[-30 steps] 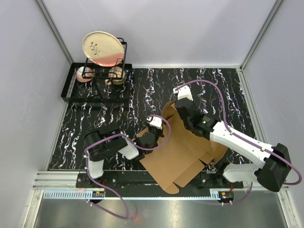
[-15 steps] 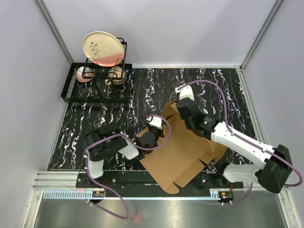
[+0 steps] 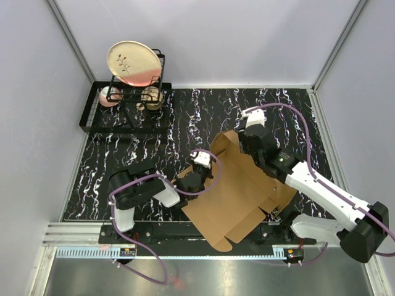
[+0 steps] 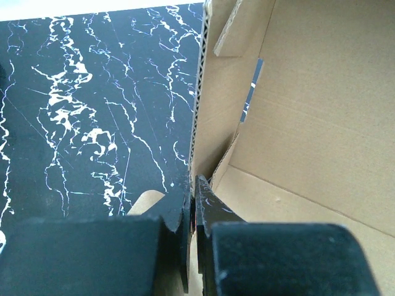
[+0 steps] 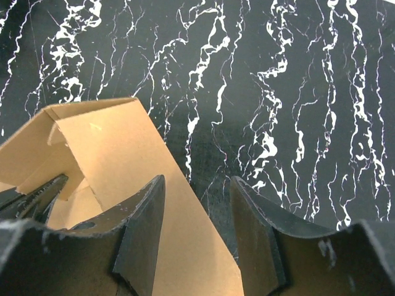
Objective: Fold the paper box
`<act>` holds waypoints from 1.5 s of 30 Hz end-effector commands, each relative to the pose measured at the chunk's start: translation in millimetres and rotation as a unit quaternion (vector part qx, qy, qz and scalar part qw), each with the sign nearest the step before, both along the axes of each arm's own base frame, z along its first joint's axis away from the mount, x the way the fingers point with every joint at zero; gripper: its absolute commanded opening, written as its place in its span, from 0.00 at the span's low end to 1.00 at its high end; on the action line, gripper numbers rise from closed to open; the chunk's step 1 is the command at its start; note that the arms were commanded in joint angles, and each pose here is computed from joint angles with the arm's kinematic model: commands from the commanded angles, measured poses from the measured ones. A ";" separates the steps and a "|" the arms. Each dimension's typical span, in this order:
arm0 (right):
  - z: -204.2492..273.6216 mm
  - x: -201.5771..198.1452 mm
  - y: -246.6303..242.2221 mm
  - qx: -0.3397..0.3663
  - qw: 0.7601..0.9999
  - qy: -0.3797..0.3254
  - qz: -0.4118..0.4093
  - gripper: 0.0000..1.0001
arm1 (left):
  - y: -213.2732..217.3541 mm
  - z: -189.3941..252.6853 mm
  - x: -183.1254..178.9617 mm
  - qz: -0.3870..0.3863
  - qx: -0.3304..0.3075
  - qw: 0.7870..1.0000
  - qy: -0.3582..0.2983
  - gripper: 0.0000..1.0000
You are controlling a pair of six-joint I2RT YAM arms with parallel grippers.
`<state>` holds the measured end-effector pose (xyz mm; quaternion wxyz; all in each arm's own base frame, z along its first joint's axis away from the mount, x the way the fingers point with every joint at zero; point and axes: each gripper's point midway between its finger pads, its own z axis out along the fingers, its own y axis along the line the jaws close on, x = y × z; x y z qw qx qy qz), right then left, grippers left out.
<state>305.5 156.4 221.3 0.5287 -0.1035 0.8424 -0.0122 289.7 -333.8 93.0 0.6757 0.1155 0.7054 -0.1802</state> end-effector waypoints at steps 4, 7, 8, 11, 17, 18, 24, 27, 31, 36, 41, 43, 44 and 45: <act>-6.0 -15.7 -9.5 0.045 0.999 0.012 0.005 0.53 | -3.0 83.2 -4.5 -0.013 -0.152 0.985 -0.082 0.01; -15.4 -19.5 -12.0 0.035 0.999 0.030 0.007 0.53 | -3.4 82.2 -4.9 -0.014 -0.152 0.985 -0.080 0.01; -18.3 -21.4 -13.1 0.031 0.999 0.035 0.010 0.53 | -3.5 81.6 -4.9 -0.015 -0.152 0.985 -0.079 0.02; -25.7 -26.5 -17.3 0.024 0.999 0.045 0.008 0.53 | -2.7 82.8 -4.3 -0.013 -0.153 0.985 -0.080 0.01; -14.3 -28.0 -24.9 0.026 0.999 0.027 -0.002 0.53 | 0.7 80.6 -2.4 -0.001 -0.141 0.987 -0.081 0.00; -13.1 -27.3 -24.6 0.024 0.999 0.026 -0.002 0.53 | 2.3 80.4 -1.9 0.003 -0.139 0.987 -0.081 0.00; -18.0 -22.5 -21.2 0.015 0.999 0.035 -0.001 0.52 | 18.8 84.8 1.2 0.034 -0.121 0.988 -0.093 0.00; -16.1 -17.2 -14.3 0.021 0.999 0.031 0.004 0.52 | 26.7 89.2 2.7 0.046 -0.118 0.987 -0.099 0.00; -11.9 -7.6 -1.5 0.032 0.999 0.027 0.015 0.53 | 40.3 89.2 8.2 0.064 -0.106 0.987 -0.104 0.00; 1.0 1.4 8.2 0.037 0.999 0.015 0.027 0.53 | 58.3 85.7 14.9 0.084 -0.104 0.986 -0.104 0.00; 13.6 4.9 11.9 0.033 0.999 0.006 0.039 0.52 | 75.0 81.4 27.5 0.098 -0.114 0.984 -0.100 0.00; 15.2 4.1 12.5 0.033 0.998 0.005 0.044 0.53 | 78.1 82.3 32.1 0.101 -0.119 0.983 -0.100 0.00; 16.9 3.9 12.2 0.033 0.998 0.003 0.044 0.53 | 77.9 83.3 32.7 0.098 -0.119 0.983 -0.102 0.00; 17.3 3.5 11.9 0.034 0.998 0.002 0.044 0.53 | 77.5 85.1 33.0 0.097 -0.121 0.983 -0.104 0.00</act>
